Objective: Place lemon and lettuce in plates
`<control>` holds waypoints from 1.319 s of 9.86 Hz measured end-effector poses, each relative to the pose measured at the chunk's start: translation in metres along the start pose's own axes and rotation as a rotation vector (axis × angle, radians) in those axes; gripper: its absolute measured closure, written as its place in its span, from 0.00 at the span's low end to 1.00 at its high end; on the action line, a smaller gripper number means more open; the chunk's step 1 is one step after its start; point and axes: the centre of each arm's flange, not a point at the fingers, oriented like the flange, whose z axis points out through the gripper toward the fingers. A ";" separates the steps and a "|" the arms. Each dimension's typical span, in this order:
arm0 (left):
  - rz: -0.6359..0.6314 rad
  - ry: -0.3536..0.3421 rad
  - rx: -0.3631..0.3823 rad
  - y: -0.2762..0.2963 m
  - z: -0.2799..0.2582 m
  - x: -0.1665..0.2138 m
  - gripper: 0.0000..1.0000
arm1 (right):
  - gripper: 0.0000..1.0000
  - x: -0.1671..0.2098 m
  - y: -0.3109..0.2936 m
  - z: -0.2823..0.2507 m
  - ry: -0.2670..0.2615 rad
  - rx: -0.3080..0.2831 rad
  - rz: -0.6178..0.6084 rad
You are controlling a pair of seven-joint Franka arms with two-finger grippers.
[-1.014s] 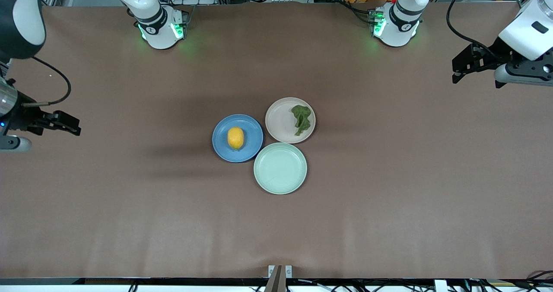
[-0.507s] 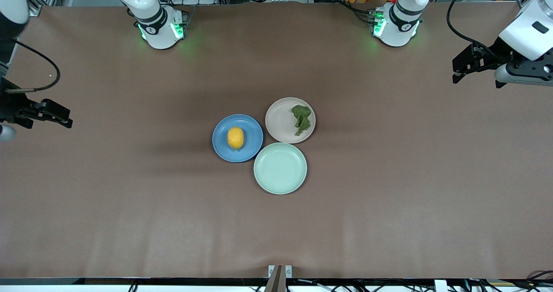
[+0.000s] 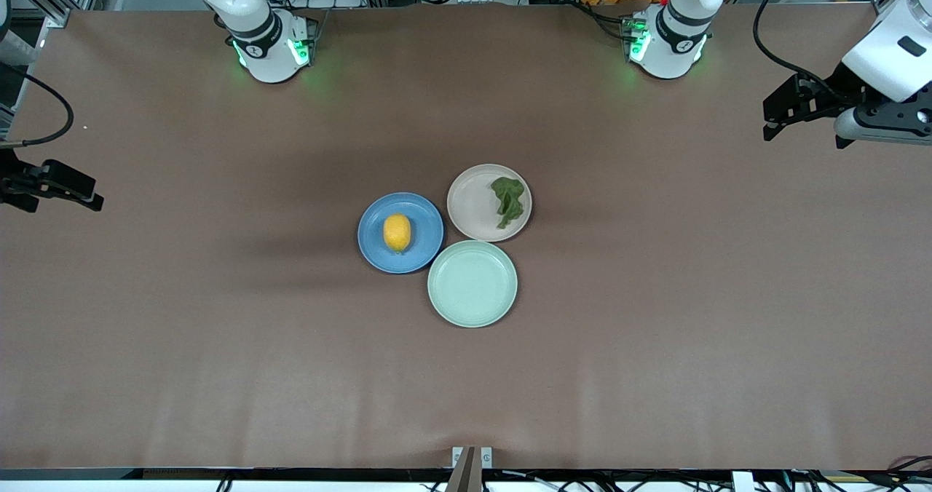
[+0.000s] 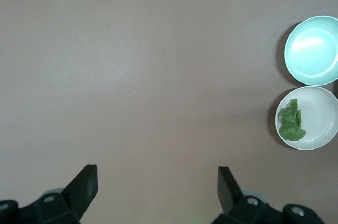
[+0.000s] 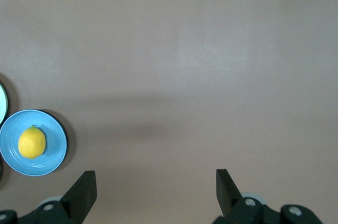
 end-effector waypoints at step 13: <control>-0.014 -0.002 0.000 -0.004 0.000 0.000 0.00 | 0.00 0.000 -0.005 -0.002 0.012 0.004 -0.016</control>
